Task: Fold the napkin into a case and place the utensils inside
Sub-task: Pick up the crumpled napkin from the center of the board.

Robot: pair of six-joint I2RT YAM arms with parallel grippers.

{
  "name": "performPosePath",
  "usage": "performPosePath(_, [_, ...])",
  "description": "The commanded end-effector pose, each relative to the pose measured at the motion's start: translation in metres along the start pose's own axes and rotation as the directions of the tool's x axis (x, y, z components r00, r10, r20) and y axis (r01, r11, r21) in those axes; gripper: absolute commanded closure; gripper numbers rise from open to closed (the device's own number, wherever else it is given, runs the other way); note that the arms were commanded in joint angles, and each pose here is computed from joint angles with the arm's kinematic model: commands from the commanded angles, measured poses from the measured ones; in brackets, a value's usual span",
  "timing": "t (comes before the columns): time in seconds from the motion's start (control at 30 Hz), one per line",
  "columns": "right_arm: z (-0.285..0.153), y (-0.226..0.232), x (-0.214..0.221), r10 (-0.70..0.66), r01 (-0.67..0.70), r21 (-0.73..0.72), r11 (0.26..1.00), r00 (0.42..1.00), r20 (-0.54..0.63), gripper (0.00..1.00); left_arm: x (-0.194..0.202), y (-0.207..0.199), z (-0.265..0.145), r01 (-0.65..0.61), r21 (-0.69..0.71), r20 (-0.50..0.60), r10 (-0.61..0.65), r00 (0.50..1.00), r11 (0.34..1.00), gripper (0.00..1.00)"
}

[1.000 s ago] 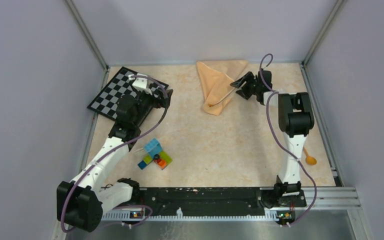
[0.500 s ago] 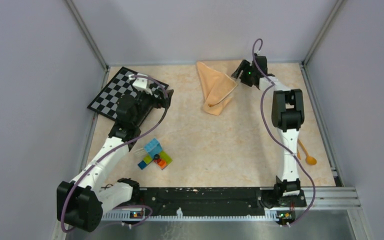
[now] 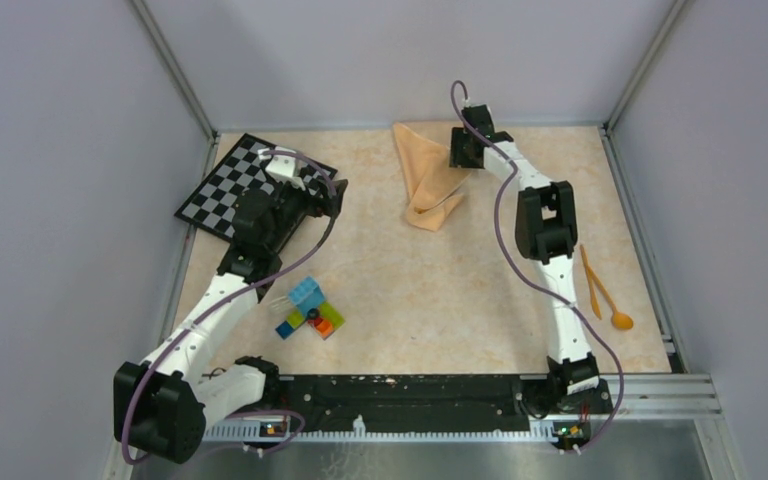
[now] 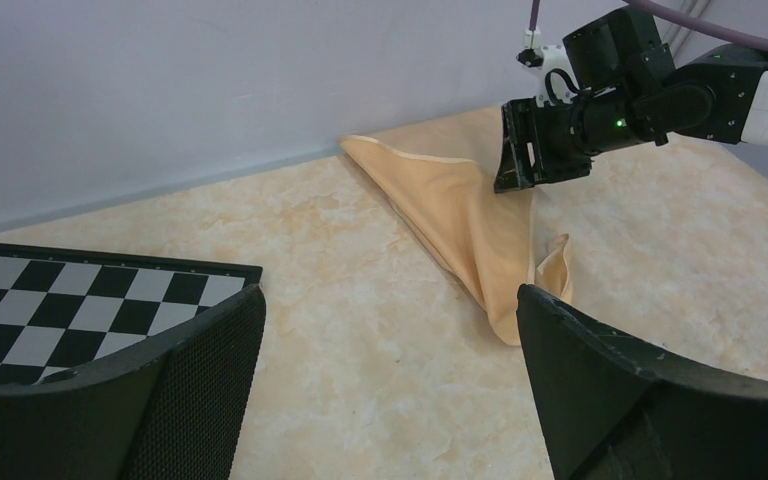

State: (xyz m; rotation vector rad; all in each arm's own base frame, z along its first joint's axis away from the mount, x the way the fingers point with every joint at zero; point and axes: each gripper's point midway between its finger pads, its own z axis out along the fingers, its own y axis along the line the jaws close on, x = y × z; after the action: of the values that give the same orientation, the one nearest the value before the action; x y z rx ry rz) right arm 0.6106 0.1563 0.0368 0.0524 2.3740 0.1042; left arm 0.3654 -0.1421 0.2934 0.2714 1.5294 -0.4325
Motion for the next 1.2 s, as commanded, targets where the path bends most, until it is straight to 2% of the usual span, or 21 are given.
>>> performPosePath(0.0, [0.011, -0.012, 0.064, -0.073, 0.086, 0.064, 0.994, 0.979, -0.193, 0.45, -0.024, -0.003, 0.003, -0.009, 0.008, 0.064, 0.009, 0.998, 1.000, 0.01])
performPosePath(0.03, [0.012, -0.012, 0.066, -0.076, 0.092, 0.071, 0.993, 0.978, -0.197, 0.49, -0.025, -0.003, 0.003, -0.010, 0.007, 0.065, 0.010, 0.998, 1.000, 0.01])
performPosePath(0.13, [0.010, -0.011, 0.065, -0.088, 0.106, 0.090, 0.990, 0.978, -0.191, 0.75, -0.024, -0.003, 0.003, -0.012, 0.006, 0.064, 0.012, 0.998, 1.000, 0.01])
performPosePath(0.23, [0.003, -0.003, 0.056, -0.089, 0.102, 0.069, 0.992, 0.983, -0.161, 0.85, -0.024, -0.003, 0.003, -0.013, 0.005, 0.064, 0.012, 0.998, 1.000, 0.01])
performPosePath(0.33, [-0.018, 0.007, 0.033, -0.073, 0.076, 0.031, 0.997, 0.991, -0.108, 1.00, -0.025, -0.003, 0.004, -0.013, 0.005, 0.063, 0.012, 0.998, 1.000, 0.01])
performPosePath(0.57, [-0.114, 0.029, -0.009, 0.036, -0.035, -0.089, 0.995, 0.999, 0.003, 1.00, -0.024, -0.004, 0.005, -0.013, 0.014, 0.060, 0.012, 0.998, 1.000, 0.01])
performPosePath(0.83, [-0.205, 0.056, 0.019, 0.132, -0.136, -0.347, 0.928, 0.991, -0.035, 1.00, -0.014, -0.017, 0.010, 0.009, 0.086, 0.019, -0.011, 1.000, 0.996, 0.01])
performPosePath(0.97, [-0.235, 0.059, 0.026, 0.146, -0.147, -0.403, 0.903, 0.989, -0.034, 1.00, 0.005, -0.039, 0.019, 0.006, 0.159, -0.052, 0.002, 0.999, 0.987, 0.01])
performPosePath(1.07, [-0.260, 0.052, 0.021, 0.156, -0.149, -0.394, 0.907, 0.988, -0.014, 1.00, 0.030, -0.075, 0.021, 0.021, 0.220, -0.157, 0.014, 0.988, 0.975, 0.02])
performPosePath(1.17, [-0.296, 0.051, 0.003, 0.207, -0.170, -0.445, 0.880, 0.978, 0.036, 1.00, 0.044, -0.125, 0.002, 0.204, 0.346, -0.289, -0.103, 0.952, 0.916, 0.02])
